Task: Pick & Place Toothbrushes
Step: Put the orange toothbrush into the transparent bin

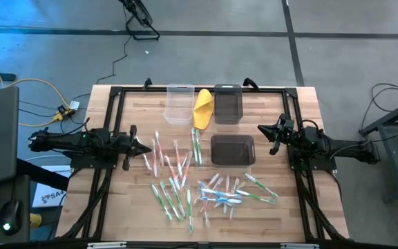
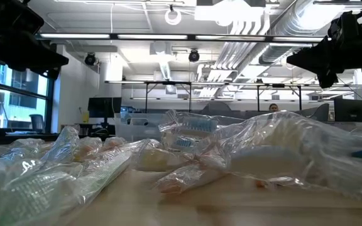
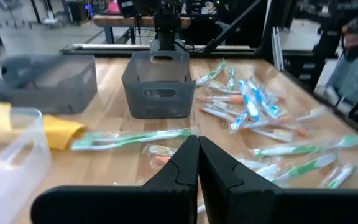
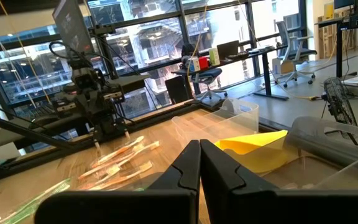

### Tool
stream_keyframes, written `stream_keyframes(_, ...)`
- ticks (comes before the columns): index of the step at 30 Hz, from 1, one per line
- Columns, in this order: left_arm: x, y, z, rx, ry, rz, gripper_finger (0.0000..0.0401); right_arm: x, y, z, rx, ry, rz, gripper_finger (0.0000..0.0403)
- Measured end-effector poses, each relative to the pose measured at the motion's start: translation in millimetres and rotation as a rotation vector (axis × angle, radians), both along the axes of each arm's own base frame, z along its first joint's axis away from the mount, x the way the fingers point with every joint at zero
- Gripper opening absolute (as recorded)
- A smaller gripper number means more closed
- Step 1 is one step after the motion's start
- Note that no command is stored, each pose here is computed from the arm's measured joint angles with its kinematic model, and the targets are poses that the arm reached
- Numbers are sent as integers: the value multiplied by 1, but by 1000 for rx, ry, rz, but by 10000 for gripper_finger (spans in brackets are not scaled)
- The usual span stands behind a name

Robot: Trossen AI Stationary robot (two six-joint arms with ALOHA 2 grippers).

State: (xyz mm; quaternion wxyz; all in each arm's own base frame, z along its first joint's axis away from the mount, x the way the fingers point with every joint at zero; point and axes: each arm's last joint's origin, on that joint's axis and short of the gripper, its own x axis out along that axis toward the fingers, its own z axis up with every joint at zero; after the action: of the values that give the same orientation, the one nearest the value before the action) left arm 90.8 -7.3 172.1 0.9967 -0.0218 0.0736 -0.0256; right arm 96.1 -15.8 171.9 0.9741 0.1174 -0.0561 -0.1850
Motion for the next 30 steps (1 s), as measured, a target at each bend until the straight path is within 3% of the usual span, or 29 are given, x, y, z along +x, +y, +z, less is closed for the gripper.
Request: stream_keyframes(30,1,0,4,-106,-45,11,2,0,0,1,-56,12,-5,2)
